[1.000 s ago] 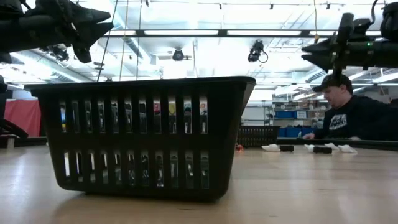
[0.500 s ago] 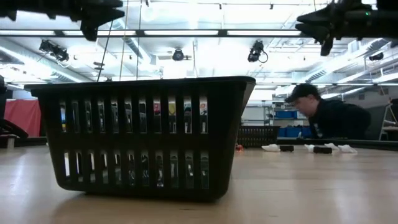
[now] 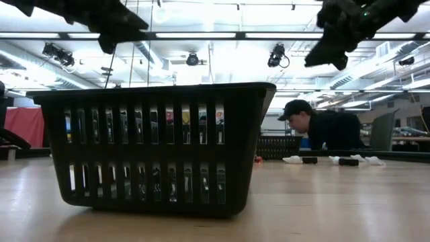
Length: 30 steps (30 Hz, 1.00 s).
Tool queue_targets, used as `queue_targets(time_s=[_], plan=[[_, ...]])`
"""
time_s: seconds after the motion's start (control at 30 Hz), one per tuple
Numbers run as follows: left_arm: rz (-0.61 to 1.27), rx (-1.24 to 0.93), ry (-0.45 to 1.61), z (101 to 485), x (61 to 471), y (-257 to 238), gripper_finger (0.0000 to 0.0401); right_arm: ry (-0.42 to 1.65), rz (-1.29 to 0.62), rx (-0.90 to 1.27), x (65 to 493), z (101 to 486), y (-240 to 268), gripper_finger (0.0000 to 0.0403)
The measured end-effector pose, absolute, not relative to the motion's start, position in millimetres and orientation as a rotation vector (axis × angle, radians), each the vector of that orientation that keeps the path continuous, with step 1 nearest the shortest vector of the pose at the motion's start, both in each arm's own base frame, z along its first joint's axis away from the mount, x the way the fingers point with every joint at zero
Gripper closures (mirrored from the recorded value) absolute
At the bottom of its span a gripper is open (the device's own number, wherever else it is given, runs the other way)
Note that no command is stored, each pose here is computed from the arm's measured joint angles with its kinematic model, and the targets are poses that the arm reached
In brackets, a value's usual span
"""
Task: Sort Halloween decoration
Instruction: Put the black skeleton toy into the top right black basket
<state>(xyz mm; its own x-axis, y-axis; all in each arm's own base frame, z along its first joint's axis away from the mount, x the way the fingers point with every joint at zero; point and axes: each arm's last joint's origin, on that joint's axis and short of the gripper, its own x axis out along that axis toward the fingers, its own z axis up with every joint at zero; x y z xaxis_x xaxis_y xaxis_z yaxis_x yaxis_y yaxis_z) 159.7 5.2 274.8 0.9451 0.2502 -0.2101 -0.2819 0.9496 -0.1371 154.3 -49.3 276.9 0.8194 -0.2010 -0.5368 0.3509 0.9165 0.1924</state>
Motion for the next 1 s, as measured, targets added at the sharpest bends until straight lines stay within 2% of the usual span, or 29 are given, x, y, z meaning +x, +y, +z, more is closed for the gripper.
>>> queue_targets(time_s=[0.23, 0.47, 0.67, 1.0], plan=[[0.281, -0.144, 0.299, 258.0, 179.6, 4.9, 0.0181, 0.839, -0.277, 0.240, 178.2, 255.8, -32.4, 0.0286], [0.272, -0.074, 0.339, 251.1, 189.6, 4.8, 0.0181, 1.094, -0.344, 0.205, 201.2, 217.9, -14.2, 0.0218], [0.271, -0.029, 0.352, 250.3, 189.6, 5.0, 0.0183, 1.174, -0.408, 0.160, 213.7, 197.9, -5.6, 0.0173], [0.269, -0.001, 0.365, 249.5, 189.2, 5.2, 0.0184, 1.154, -0.456, 0.178, 242.6, 168.7, -6.7, 0.0181]])
